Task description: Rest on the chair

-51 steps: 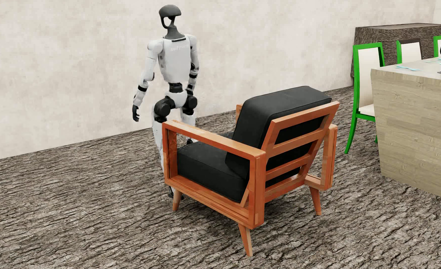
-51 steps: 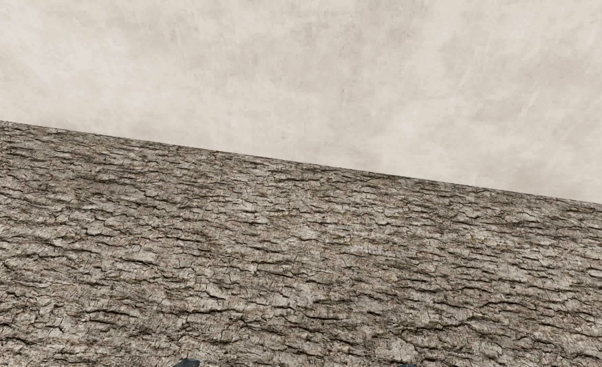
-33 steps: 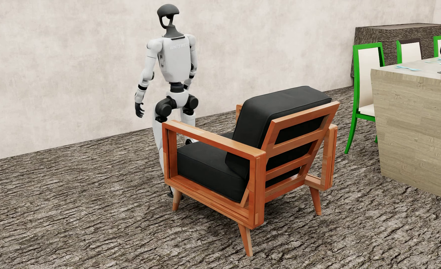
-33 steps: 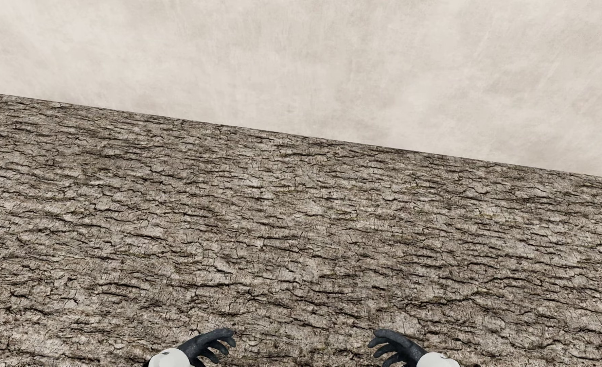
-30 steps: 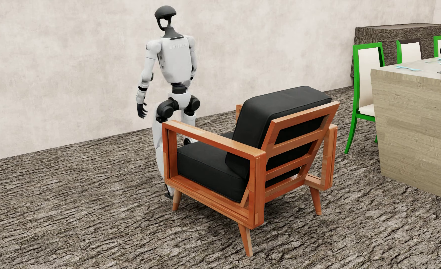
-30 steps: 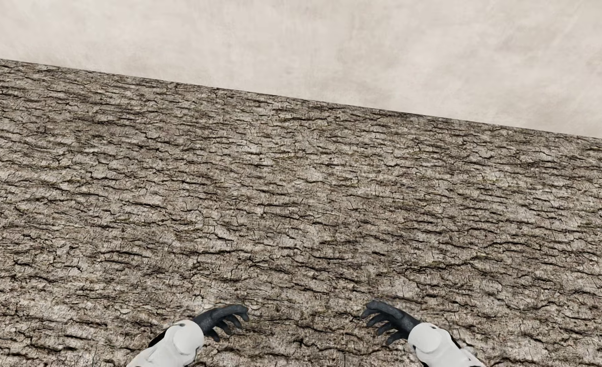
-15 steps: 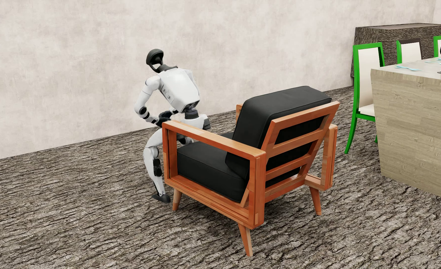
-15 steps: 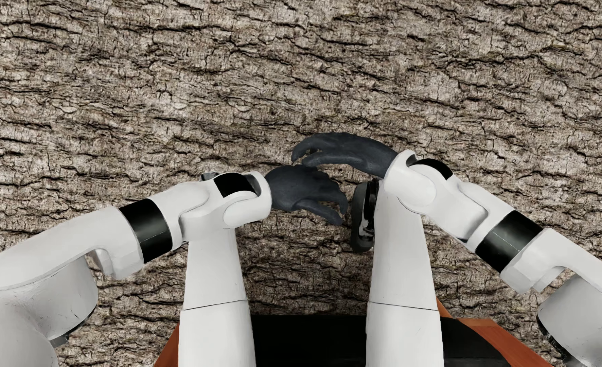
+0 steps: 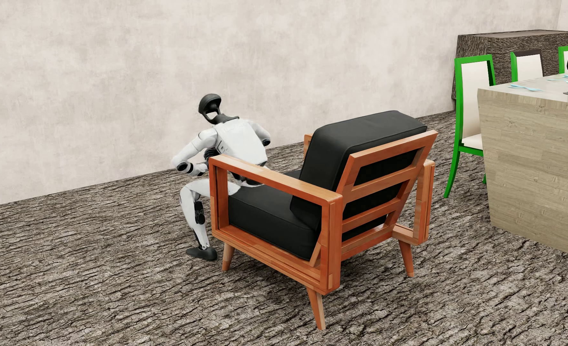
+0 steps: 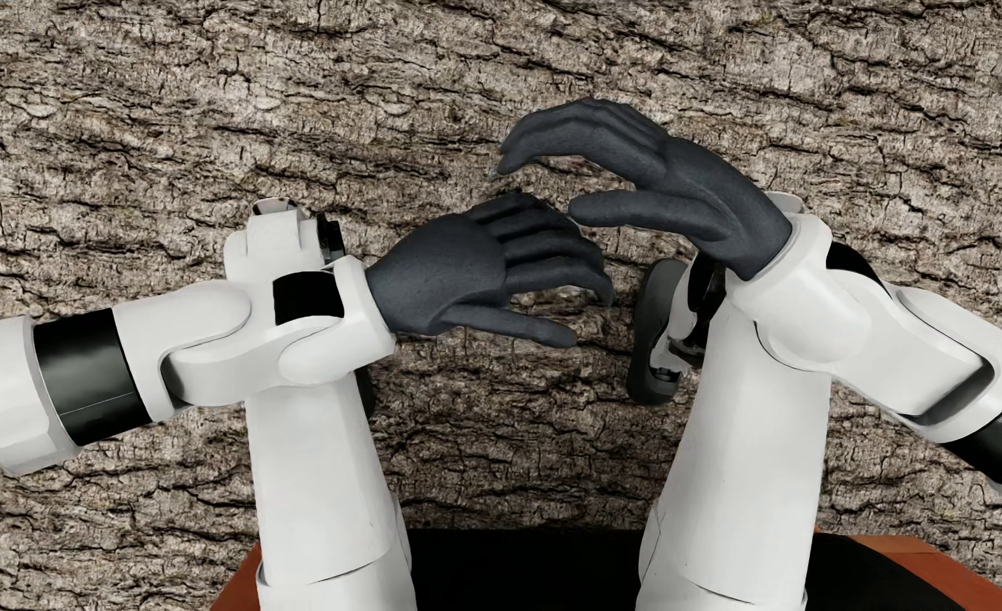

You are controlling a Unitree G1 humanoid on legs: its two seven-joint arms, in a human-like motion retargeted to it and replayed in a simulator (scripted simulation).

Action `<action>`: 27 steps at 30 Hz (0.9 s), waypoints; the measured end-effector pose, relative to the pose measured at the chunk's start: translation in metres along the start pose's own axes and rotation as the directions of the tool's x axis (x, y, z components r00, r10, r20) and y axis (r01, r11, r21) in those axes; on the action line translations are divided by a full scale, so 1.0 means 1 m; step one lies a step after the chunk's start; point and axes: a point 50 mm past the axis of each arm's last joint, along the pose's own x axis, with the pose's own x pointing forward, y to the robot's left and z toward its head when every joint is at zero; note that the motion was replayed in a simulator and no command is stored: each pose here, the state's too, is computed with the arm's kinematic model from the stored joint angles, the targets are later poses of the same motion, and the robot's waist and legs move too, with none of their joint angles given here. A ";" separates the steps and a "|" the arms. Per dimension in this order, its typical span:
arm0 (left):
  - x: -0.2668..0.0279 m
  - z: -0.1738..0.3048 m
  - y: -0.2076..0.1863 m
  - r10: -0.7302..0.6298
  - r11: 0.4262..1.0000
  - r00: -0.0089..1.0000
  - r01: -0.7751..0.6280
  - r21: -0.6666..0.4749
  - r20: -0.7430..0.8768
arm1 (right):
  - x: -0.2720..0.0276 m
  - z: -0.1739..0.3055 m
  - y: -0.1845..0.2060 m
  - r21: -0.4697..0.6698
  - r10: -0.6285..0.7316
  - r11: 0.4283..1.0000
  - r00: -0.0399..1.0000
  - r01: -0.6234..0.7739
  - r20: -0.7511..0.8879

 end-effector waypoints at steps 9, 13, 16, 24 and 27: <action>-0.058 -0.064 -0.092 -0.067 0.955 0.816 -0.114 -0.274 -0.574 | -0.089 -0.096 0.075 0.139 -0.096 0.963 0.777 0.229 -0.622; -0.133 -0.073 -0.147 -0.060 0.843 0.382 -0.475 -0.251 -0.922 | -0.169 -0.118 0.123 0.044 -0.182 0.832 0.347 0.553 -0.920; -0.200 -0.058 -0.209 -0.426 0.742 0.038 -0.557 -0.373 -0.904 | -0.253 -0.113 0.185 0.171 0.194 0.857 0.003 0.486 -0.981; -0.310 0.089 -0.284 -0.935 0.353 -0.158 -0.470 -0.809 -0.317 | -0.354 0.001 0.282 0.742 0.809 0.585 -0.300 0.327 -0.505; -0.309 0.122 -0.293 -0.951 0.307 -0.139 -0.534 -0.788 -0.276 | -0.349 0.006 0.285 0.714 0.809 0.587 -0.237 0.382 -0.538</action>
